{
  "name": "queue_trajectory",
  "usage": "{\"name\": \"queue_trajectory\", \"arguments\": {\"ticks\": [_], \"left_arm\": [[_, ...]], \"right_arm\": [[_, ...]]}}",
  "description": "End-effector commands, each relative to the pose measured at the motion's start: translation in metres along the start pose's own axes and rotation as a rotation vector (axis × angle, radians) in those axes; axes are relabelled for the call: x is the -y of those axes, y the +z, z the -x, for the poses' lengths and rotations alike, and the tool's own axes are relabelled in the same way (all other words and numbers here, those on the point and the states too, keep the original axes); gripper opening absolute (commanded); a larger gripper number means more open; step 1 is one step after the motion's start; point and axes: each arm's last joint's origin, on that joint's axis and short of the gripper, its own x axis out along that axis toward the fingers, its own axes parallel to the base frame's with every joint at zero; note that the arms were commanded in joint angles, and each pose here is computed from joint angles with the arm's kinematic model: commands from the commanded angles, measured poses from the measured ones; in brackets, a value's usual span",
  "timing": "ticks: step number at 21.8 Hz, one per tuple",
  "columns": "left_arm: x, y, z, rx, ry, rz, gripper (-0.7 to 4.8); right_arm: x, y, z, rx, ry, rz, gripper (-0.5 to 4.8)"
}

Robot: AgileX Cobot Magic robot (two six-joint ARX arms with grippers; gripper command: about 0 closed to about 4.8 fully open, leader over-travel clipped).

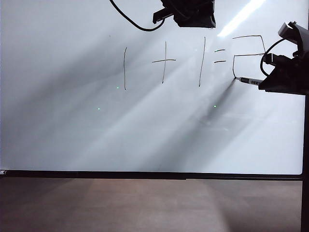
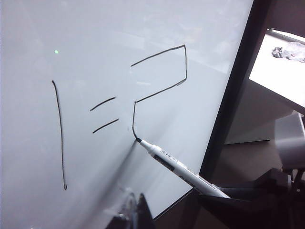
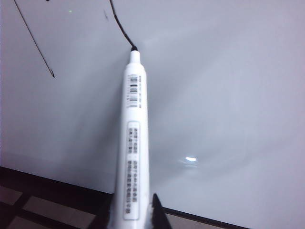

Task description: Reach to the right to find the marker pen, pick it up, and write the answer to the math problem on the whiteboard.

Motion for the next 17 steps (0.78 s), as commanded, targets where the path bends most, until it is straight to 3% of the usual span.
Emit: {"name": "queue_trajectory", "arguments": {"ticks": [1,17], "left_arm": [[0.001,0.002,0.001,0.010,-0.004,-0.003,-0.04],[0.001,0.002,0.001,0.009,-0.004,-0.003,-0.04]], "right_arm": [[0.007,0.004,0.003,0.027,-0.071,-0.005,-0.06],[0.043,0.023,0.036,0.096,-0.159,-0.020,-0.06]]}}
